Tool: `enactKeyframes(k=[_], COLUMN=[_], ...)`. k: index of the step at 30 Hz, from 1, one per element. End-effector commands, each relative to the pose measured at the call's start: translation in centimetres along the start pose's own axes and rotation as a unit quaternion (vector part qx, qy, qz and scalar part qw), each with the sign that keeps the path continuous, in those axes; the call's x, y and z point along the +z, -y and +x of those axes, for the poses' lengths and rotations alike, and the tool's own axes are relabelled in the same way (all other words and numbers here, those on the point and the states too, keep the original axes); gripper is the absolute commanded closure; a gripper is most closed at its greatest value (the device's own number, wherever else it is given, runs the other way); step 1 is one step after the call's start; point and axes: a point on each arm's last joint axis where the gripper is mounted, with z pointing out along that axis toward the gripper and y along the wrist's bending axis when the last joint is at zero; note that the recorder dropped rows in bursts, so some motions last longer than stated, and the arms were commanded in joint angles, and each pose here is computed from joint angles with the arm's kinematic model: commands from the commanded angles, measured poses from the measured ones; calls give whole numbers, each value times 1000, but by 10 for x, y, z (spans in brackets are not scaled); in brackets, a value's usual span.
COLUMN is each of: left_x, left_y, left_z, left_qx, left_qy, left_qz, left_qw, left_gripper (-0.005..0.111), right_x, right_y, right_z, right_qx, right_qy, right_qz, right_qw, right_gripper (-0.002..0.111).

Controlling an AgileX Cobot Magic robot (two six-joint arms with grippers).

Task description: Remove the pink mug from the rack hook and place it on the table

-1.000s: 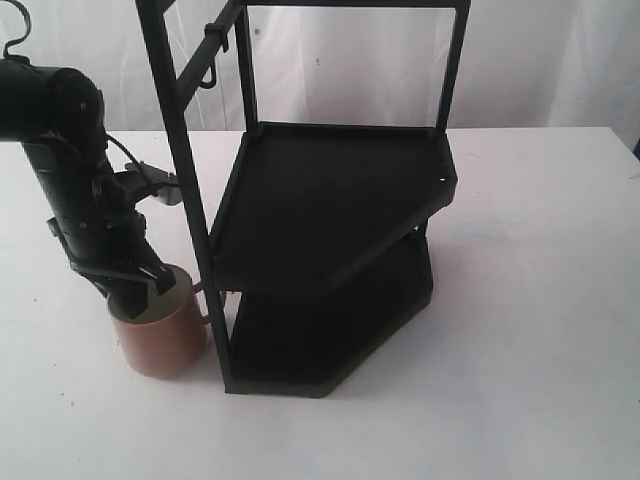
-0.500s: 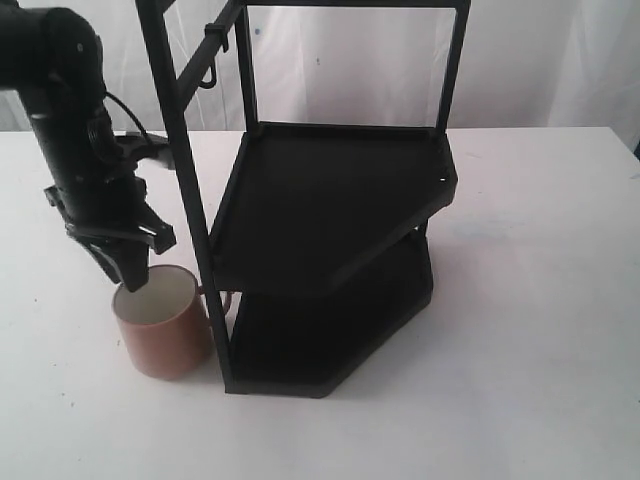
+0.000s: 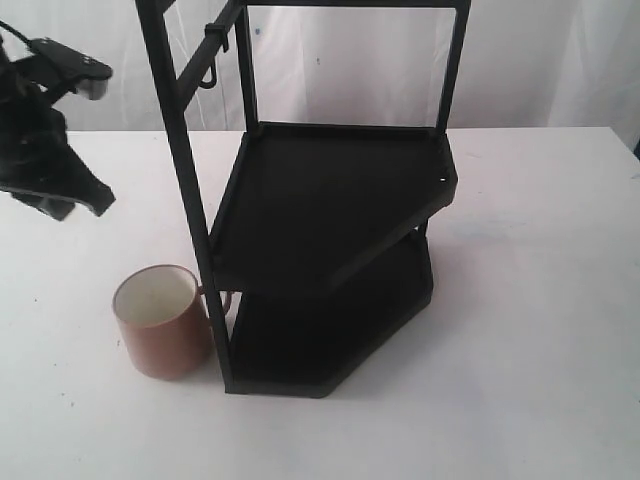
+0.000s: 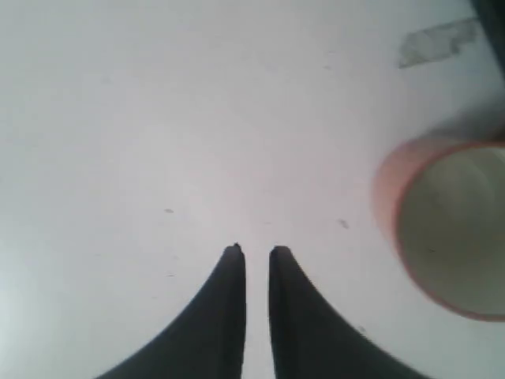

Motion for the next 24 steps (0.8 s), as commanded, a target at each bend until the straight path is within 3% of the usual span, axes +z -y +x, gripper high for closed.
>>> enactKeyframes(k=[1,6,11,16,20,24], left_x=[-11,14,30,-14,-63,-90], left_y=[-16,-33,-34,-25,-18,-8], left_z=[30,77,126,151,184,221], left_qx=[-42,-112,-196,-198,-193,-210], left_qy=[49,41,64,164,268,328], left_qz=[-112,-181,-167,-175,-204,-223], left_qw=[992,976,964,950,922,893], left_gripper=[107,107,107,107,107,107], right_x=[-1,-1,-1,-1,-1,-1], right_y=[0,0,0,0,0,0], right_z=[-3,-3,-3,-3,-3,-3], right_qx=[0,0,0,0,0,0], right_qy=[6,6,6,6,6,6], right_qz=[4,4,4,4,4,4], right_qw=[1000,1000,1000,1000,1000,1000], right_gripper=[108,108,108,108,108,108])
